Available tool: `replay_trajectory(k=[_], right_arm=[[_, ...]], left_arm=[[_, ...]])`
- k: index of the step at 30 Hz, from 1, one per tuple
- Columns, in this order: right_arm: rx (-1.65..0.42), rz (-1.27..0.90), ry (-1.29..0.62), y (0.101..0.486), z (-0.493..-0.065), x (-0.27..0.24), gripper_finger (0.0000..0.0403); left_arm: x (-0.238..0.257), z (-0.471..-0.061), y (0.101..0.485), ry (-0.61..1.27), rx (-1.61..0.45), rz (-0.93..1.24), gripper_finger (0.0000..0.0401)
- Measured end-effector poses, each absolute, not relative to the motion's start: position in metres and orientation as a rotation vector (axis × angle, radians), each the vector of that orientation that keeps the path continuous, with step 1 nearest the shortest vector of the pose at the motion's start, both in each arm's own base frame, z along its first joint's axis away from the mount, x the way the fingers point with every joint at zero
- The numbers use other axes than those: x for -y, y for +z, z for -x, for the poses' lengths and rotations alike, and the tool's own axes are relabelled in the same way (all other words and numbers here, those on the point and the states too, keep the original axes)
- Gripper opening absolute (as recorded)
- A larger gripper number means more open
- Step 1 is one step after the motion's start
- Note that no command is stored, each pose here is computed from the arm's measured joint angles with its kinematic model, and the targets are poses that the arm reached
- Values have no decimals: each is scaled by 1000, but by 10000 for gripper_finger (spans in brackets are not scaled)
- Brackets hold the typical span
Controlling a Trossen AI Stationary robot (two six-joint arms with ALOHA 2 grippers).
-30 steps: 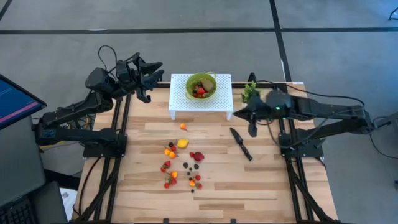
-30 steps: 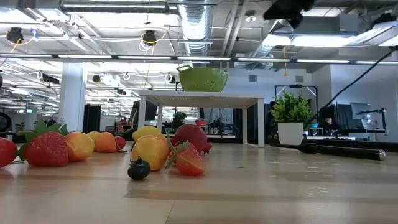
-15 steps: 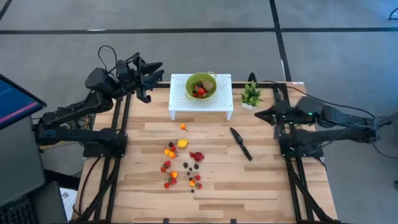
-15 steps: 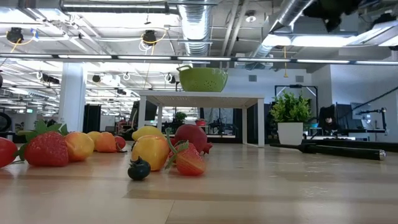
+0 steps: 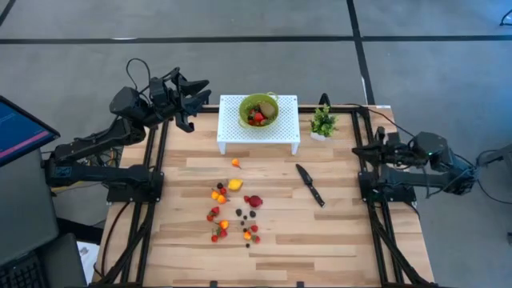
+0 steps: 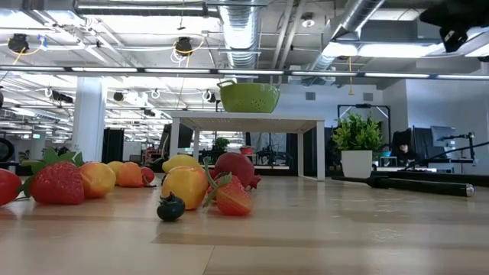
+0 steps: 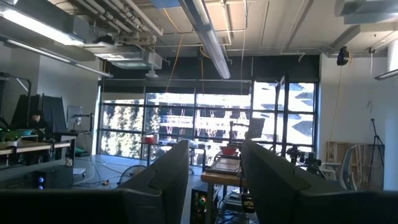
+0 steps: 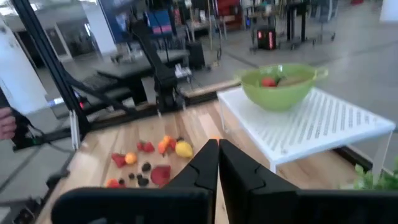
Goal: Pick & Place Fruit
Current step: Put the yellow peach into the green strainer bowl
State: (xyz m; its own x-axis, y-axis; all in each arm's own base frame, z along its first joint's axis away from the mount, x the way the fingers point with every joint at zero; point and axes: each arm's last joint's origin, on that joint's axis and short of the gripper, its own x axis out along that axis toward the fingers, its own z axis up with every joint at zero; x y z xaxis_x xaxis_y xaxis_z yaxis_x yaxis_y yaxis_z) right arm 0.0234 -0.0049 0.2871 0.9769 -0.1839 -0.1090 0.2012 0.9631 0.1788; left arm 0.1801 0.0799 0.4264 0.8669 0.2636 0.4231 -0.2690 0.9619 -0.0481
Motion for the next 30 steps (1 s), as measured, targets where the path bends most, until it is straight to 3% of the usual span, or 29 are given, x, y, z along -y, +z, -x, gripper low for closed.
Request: replay_trajectory(k=[30], right_arm=[[-60, -191, -191, 291, -18, 4, 11]], left_arm=[[-79, -179, 428, 271, 462, 8, 142]])
